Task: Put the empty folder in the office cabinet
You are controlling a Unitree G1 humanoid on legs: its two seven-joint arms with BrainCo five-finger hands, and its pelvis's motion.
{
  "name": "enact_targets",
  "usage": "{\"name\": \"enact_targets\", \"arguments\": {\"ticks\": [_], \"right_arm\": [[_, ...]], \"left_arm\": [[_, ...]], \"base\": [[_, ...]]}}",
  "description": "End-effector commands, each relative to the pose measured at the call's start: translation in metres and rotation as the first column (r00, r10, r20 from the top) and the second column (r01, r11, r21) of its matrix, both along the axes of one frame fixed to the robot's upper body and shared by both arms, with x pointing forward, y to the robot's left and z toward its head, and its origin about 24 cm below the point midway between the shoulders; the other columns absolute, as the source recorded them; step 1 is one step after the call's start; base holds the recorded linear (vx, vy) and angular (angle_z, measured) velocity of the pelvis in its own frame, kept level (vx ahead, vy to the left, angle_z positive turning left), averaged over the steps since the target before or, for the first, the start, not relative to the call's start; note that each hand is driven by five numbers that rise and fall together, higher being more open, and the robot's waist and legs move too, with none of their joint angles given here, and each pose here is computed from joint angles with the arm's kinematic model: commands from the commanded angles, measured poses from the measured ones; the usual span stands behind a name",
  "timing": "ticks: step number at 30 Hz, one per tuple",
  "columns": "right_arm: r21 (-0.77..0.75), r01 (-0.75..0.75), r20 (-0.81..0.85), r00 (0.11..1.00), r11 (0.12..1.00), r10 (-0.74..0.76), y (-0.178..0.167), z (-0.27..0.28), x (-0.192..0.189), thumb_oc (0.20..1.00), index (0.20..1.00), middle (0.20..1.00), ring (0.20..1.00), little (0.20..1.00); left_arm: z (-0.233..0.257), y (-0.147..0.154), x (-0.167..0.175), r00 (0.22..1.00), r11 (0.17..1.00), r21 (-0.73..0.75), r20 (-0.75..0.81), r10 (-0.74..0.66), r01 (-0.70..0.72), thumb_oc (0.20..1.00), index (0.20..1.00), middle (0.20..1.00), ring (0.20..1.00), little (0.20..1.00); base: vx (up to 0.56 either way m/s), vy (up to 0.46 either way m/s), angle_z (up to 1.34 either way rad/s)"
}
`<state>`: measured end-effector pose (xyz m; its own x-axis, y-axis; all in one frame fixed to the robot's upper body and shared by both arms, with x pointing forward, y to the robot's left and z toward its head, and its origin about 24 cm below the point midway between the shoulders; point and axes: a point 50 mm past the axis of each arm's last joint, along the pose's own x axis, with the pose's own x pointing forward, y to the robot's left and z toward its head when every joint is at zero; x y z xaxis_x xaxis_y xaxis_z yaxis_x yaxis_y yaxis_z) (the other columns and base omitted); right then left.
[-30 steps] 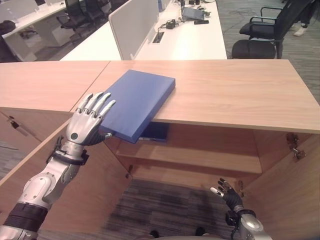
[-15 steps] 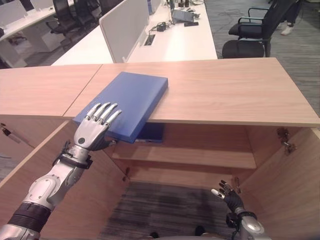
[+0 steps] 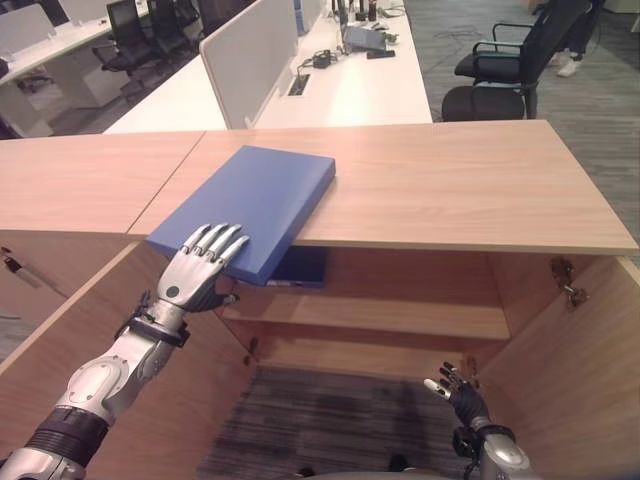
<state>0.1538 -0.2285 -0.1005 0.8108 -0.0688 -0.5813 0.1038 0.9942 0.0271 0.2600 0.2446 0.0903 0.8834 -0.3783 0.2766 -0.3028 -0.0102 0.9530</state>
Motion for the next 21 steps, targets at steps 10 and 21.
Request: {"name": "enact_targets", "arguments": {"ticks": [10, 21], "right_arm": [[0.031, -0.023, 0.116, 0.993, 0.999, 0.019, 0.0090, 0.0150, 0.0200, 1.000, 1.000, 1.000, 1.000, 1.000], [0.034, -0.014, 0.114, 0.993, 0.999, 0.010, 0.0105, 0.0145, 0.0213, 1.000, 1.000, 1.000, 1.000, 1.000]], "left_arm": [[0.0297, -0.0012, 0.0251, 0.992, 1.000, 0.014, 0.126, 0.016, -0.018, 0.200, 0.200, 0.200, 0.200, 0.200], [0.0331, -0.0072, 0.0233, 0.988, 0.996, -0.092, 0.156, 0.017, -0.003, 0.200, 0.200, 0.200, 0.200, 0.200]], "base": [[0.00, 0.000, 0.00], [-0.01, 0.002, -0.03]]}}
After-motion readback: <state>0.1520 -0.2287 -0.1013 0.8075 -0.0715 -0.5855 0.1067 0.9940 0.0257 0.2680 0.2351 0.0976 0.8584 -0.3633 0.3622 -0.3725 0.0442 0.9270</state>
